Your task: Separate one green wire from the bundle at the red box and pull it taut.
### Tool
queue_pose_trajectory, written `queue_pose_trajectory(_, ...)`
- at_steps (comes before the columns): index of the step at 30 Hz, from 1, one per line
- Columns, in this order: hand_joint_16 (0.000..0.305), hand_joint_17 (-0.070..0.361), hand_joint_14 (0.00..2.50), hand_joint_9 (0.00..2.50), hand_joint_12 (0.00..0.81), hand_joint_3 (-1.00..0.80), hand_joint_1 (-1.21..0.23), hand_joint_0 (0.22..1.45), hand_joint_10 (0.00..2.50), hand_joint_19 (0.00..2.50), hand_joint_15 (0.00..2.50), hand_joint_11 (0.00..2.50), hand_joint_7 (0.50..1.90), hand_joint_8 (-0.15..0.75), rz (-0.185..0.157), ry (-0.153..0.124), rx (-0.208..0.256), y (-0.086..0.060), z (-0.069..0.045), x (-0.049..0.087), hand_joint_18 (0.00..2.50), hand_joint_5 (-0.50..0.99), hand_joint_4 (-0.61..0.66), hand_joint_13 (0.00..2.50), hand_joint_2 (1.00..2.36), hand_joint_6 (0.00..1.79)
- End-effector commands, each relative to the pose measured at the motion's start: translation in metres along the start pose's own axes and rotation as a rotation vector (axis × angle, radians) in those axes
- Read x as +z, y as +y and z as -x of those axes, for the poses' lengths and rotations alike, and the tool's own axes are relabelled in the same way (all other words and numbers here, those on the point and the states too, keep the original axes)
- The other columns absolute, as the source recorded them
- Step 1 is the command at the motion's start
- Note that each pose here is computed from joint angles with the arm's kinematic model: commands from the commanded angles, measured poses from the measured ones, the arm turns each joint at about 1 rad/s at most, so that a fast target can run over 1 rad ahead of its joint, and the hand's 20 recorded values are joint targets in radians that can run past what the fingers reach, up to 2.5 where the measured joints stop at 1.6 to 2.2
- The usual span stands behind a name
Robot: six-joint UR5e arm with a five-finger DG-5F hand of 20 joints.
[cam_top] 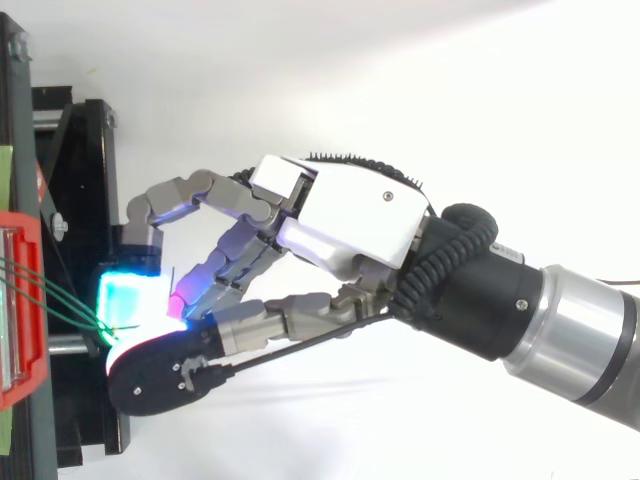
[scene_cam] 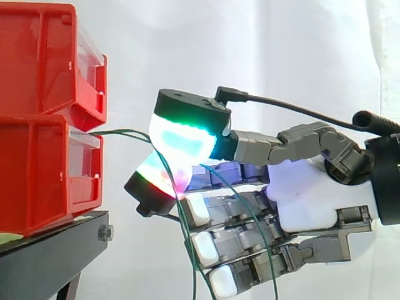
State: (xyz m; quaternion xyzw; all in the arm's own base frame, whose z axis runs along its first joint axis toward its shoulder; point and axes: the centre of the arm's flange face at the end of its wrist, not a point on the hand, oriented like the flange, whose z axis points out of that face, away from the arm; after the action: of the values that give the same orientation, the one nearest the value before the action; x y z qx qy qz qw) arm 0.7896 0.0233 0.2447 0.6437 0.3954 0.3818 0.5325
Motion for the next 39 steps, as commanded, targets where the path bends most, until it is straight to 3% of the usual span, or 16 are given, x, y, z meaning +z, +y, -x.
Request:
queue_pose_trajectory(1, 0.042, 0.095, 0.03, 1.17, 0.321, -0.5, -0.93, 0.76, 0.02, 0.66, 0.75, 0.86, 1.03, 0.211, -0.002, 0.0, 0.001, -0.001, 0.001, 0.0, 0.93, -0.19, -0.06, 1.12, 1.0, 0.94)
queue_pose_trajectory(8, 0.044, 0.1, 0.03, 1.23, 0.33, -0.5, -0.89, 0.59, 0.03, 0.7, 0.77, 0.88, 1.02, 0.234, 0.0, -0.003, 0.011, 0.002, 0.007, 0.003, 0.96, -0.17, 0.0, 1.15, 1.0, 0.93)
queue_pose_trajectory(9, 0.047, 0.107, 0.03, 1.26, 0.346, -0.5, -0.78, 0.52, 0.02, 0.69, 0.77, 0.88, 1.01, 0.247, 0.001, -0.006, 0.012, 0.003, 0.009, 0.004, 0.98, -0.16, 0.01, 1.16, 1.0, 0.92)
queue_pose_trajectory(13, 0.051, 0.115, 0.03, 1.28, 0.37, -0.5, -0.66, 0.48, 0.02, 0.69, 0.76, 0.87, 1.02, 0.266, 0.001, -0.007, 0.012, 0.004, 0.01, 0.005, 0.99, -0.16, 0.03, 1.18, 1.0, 0.91)
queue_pose_trajectory(23, 0.049, 0.111, 0.03, 1.27, 0.36, -0.5, -0.64, 0.52, 0.02, 0.72, 0.77, 0.86, 1.04, 0.259, 0.006, -0.011, 0.013, 0.015, 0.01, 0.006, 0.96, -0.16, 0.02, 1.17, 1.0, 0.9)
queue_pose_trajectory(34, 0.05, 0.113, 0.03, 1.28, 0.358, -0.21, -0.75, 0.59, 0.02, 0.71, 0.77, 0.86, 1.09, 0.265, 0.005, -0.011, 0.011, 0.014, 0.01, 0.006, 0.97, -0.16, 0.0, 1.18, 1.02, 0.91)
queue_pose_trajectory(39, 0.051, 0.115, 0.03, 1.28, 0.361, -0.18, -0.76, 0.6, 0.02, 0.7, 0.76, 0.87, 1.08, 0.265, 0.005, -0.01, 0.012, 0.014, 0.009, 0.006, 0.99, -0.16, -0.03, 1.19, 1.02, 0.92)
